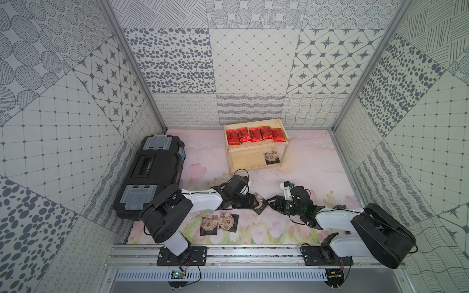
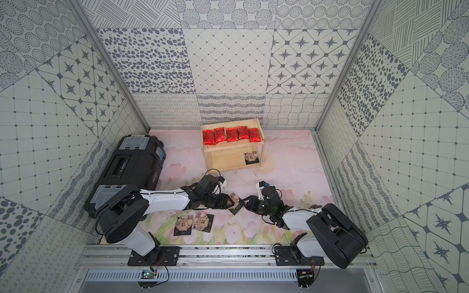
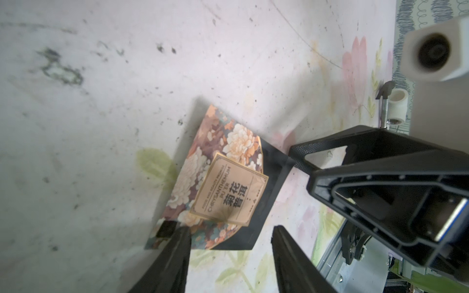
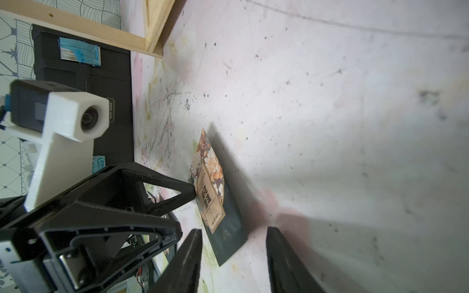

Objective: Place the tea bags on the shelf by color
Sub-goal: Pick up the tea bag from the center of the board.

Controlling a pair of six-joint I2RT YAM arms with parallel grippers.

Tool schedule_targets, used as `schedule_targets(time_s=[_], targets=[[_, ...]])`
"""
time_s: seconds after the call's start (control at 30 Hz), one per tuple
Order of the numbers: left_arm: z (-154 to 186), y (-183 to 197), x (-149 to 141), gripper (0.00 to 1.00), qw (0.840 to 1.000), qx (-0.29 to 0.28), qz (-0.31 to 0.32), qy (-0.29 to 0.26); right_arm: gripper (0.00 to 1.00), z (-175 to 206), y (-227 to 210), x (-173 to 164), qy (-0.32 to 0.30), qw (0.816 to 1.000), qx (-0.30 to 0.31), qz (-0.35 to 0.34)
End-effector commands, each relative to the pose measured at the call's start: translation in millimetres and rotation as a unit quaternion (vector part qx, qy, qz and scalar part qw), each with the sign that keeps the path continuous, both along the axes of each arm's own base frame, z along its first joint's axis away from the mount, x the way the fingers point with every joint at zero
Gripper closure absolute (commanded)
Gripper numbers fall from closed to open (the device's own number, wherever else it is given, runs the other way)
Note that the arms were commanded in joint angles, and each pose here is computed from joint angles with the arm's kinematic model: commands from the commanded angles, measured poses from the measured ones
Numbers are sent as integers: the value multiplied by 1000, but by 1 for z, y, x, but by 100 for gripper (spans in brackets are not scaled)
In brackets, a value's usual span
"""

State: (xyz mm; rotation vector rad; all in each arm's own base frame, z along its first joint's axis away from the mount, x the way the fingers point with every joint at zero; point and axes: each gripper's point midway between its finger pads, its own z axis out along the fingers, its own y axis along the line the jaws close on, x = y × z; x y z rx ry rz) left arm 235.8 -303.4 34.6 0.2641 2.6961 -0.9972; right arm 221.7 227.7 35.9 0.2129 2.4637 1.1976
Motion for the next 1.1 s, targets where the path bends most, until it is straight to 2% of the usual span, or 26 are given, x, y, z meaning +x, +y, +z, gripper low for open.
schedule_targets(time_s=[0.0, 0.2, 0.37, 0.5, 0.57, 0.8, 0.93, 1.07], targets=[[-13, 13, -1, 44, 999, 30, 8, -5, 56, 8, 8, 4, -7, 1000, 28, 4], [-14, 14, -1, 43, 1000, 28, 10, -5, 62, 6, 20, 9, 2, 999, 52, 15], [-15, 16, -3, 43, 1000, 28, 13, -2, 74, 5, 29, 12, 8, 996, 81, 20], [-5, 18, 0, 42, 1000, 22, 19, -4, 91, 6, 31, 14, 7, 996, 89, 23], [15, 18, 7, 39, 1000, 2, 27, -10, 100, 11, 30, 16, 0, 995, 94, 23], [98, 45, 34, 24, 994, -81, 67, -30, 100, 55, 29, 28, -78, 990, 101, 58], [125, 55, 37, 19, 989, -130, 74, -22, 100, 91, 34, 27, -122, 980, 122, 101], [138, 55, 34, 17, 983, -170, 69, -13, 100, 120, 46, 25, -144, 967, 151, 143]])
